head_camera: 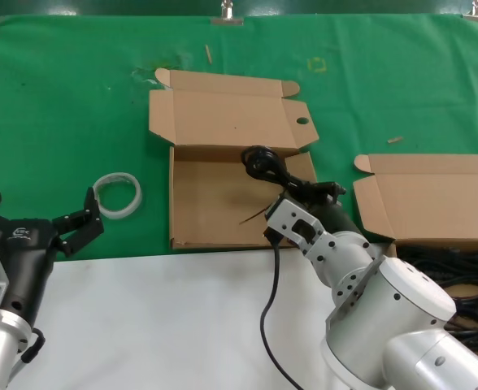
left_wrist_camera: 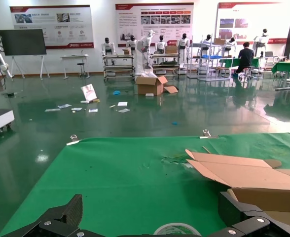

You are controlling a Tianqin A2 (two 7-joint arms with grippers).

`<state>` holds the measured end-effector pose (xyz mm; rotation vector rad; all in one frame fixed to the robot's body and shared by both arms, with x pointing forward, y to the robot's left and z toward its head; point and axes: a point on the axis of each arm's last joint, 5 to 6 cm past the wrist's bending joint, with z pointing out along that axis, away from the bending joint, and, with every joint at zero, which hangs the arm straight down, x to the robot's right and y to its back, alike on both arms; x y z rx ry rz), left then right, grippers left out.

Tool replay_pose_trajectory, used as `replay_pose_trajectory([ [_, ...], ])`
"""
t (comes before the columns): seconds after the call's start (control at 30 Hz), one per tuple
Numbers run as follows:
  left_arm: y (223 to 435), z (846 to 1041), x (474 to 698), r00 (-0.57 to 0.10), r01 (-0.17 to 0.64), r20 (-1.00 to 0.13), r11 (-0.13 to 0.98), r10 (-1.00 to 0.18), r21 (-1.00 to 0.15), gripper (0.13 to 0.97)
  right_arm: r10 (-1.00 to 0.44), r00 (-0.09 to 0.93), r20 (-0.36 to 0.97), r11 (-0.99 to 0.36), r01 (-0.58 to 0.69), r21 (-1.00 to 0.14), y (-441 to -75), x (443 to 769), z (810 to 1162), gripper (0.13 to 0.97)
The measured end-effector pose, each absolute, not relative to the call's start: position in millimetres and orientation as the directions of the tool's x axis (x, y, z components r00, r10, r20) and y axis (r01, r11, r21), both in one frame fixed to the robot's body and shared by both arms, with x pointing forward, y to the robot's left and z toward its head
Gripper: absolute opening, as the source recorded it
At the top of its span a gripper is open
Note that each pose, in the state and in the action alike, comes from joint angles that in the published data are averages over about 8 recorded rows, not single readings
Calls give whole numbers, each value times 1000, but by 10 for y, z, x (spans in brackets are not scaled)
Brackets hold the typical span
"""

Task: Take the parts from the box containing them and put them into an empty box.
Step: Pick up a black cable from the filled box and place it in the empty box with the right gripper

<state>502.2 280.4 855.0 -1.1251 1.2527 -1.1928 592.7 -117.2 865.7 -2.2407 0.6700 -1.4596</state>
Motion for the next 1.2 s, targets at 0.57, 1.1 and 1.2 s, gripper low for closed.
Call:
replay_pose_trajectory([
  [0.57,2804,8550,5022,-35,22,-71,70,-997,-997,966,-604,354,714,-788,-136,-600,-996,5915,8722,197],
  [1.1,2804,8550,5022,-35,22,-71,70,-997,-997,966,-651,387,653,-723,-55,-688,-665,5849,8851,197],
  [1.2,2804,8550,5022,-35,22,-71,70,-997,-997,966,-666,403,627,-697,-39,-716,-588,5830,8860,197],
])
